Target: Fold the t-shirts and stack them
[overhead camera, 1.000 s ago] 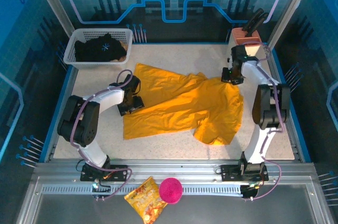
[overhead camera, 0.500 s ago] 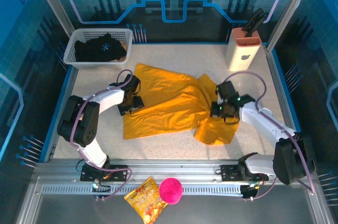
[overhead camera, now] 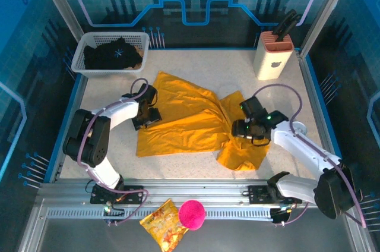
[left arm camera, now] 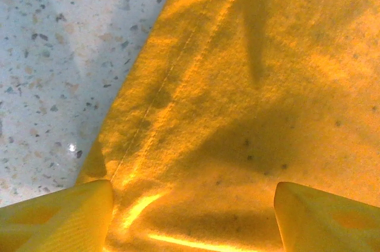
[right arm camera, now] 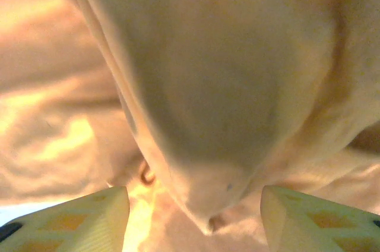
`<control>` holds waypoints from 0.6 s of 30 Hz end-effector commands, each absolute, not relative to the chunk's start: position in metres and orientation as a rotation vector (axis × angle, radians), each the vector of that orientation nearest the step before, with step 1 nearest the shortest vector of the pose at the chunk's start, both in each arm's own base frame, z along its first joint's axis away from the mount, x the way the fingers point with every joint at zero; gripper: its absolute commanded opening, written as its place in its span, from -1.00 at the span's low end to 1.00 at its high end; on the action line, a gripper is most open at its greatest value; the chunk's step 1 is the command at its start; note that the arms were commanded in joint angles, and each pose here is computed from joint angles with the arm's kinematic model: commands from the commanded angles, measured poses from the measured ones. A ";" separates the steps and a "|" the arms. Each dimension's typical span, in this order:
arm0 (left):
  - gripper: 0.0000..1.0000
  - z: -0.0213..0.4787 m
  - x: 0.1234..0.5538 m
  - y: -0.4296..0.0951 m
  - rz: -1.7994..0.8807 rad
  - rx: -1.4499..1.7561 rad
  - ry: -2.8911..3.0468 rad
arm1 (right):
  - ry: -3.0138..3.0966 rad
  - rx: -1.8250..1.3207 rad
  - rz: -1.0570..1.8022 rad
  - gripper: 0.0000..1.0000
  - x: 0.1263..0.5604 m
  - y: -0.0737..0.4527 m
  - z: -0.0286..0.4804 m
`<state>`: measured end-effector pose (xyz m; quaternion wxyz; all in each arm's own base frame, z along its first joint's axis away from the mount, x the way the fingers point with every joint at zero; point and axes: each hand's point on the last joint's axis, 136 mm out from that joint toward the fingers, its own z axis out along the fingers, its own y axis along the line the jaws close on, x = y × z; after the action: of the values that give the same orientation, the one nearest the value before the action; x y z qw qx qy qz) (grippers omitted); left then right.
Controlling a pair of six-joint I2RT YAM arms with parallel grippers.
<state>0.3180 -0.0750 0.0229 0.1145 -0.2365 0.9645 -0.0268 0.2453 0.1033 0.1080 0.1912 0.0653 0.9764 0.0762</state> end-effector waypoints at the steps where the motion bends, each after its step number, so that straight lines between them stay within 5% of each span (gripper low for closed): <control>1: 0.45 0.028 0.307 -0.068 -0.029 -0.681 2.829 | 2.686 0.178 0.157 0.22 0.273 0.079 0.133; 12: 0.41 0.031 0.309 -0.069 -0.032 -0.683 2.827 | 2.790 -0.004 0.153 -0.24 0.394 0.078 0.094; 18: 0.41 0.034 0.308 -0.068 -0.027 -0.676 2.829 | 2.843 -0.003 0.056 -0.31 0.445 0.070 0.060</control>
<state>0.3117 -0.0701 0.0255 0.1140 -0.2374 0.9646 -0.0163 0.4298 0.0818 0.0634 0.1527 0.0067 0.9875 0.0391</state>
